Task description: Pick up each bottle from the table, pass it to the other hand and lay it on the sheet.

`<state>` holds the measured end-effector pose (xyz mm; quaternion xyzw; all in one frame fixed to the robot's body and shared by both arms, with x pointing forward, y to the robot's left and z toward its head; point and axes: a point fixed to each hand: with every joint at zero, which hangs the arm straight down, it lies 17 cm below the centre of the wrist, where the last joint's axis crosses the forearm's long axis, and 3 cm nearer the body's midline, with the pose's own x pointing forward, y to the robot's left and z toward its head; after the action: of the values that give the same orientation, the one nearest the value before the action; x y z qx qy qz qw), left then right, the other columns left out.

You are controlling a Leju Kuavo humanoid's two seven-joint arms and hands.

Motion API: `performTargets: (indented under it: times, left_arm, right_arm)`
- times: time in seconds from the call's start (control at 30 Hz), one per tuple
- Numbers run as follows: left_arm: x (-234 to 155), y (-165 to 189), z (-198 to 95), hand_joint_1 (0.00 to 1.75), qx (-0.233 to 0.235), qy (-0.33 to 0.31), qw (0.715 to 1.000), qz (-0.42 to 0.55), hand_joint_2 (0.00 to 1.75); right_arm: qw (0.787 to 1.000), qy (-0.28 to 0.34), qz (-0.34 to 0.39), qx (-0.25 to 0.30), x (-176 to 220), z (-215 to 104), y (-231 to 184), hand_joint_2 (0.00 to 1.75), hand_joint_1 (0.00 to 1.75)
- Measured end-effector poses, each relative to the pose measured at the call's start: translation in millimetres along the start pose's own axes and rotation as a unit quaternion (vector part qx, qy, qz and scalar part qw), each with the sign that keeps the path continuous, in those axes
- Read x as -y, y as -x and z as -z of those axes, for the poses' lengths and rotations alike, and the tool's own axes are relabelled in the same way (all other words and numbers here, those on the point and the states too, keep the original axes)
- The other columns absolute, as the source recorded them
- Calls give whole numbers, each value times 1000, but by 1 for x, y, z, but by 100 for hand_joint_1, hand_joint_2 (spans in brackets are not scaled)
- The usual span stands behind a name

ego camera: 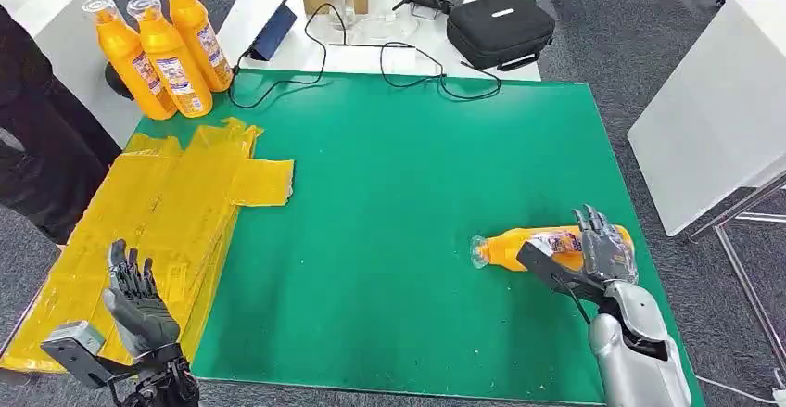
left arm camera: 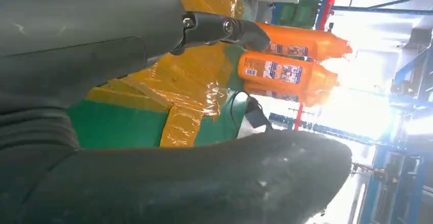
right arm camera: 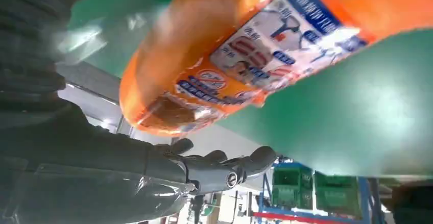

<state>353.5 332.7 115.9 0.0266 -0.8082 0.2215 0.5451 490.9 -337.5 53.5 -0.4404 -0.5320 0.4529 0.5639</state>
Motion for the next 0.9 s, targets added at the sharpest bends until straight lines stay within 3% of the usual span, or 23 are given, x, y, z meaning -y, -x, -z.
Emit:
performTargets:
  times: [0.2,0.23,0.43,0.57,0.7,0.9]
  left_arm:
    - [0,-1,3,0,1,-5,1000,-10,0]
    - [0,0,4,0,1,-5,1000,-11,0]
    - [17,3,15,0,-3,3,999,-36,0]
    - [24,8,21,0,-6,7,999,-47,0]
    - [25,11,22,0,-9,10,998,-53,0]
    - [26,12,24,0,-7,18,998,-58,0]
  right_arm:
    - [999,-41,-25,-2,-12,9,7,175,0]
    - [998,-53,-32,-5,-15,11,10,175,175]
    - [974,-195,-107,-45,-39,23,65,175,175]
    - [961,-245,-121,-47,-38,14,109,175,175]
    - [948,-292,-107,-65,-35,-12,156,175,175]
    - [928,-342,-104,-101,-21,-77,224,175,175]
